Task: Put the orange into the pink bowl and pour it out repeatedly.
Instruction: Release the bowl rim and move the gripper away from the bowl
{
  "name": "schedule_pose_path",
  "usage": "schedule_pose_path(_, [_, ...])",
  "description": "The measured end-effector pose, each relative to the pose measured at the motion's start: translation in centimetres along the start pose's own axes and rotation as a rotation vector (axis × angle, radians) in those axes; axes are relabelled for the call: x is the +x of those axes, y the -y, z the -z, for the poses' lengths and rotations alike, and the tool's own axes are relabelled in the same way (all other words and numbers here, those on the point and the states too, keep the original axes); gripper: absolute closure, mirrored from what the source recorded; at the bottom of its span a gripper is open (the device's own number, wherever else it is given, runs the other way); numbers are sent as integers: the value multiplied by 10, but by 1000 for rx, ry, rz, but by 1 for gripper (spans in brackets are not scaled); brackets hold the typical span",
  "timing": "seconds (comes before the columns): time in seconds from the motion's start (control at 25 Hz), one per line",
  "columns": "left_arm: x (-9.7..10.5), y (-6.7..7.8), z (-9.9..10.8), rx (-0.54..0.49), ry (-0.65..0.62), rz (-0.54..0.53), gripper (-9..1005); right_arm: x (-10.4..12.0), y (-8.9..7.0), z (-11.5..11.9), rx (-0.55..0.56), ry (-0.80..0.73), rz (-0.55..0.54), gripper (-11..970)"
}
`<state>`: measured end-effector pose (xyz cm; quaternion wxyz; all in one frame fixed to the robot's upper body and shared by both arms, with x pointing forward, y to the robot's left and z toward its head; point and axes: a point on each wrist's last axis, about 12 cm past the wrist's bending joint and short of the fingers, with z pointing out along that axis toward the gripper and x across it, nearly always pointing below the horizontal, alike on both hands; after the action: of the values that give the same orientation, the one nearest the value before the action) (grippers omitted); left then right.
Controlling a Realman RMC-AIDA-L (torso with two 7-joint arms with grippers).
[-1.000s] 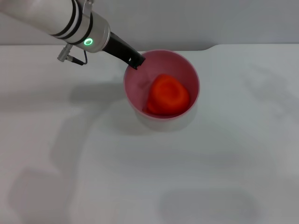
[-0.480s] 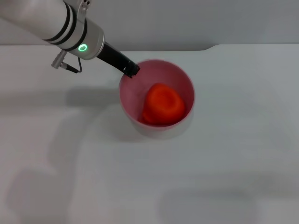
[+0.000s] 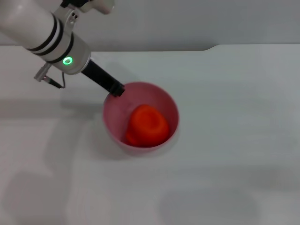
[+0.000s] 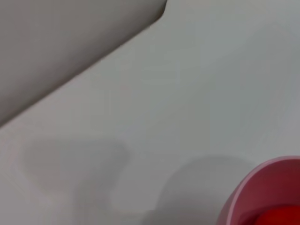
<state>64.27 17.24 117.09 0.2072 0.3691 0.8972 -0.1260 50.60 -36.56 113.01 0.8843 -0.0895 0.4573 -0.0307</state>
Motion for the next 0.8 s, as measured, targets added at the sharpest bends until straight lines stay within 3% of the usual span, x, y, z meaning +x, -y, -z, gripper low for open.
schedule_pose_path(0.8, [22,-5,-4,15,-47,48,927,6,-7,-7,-16,-4,-19,504])
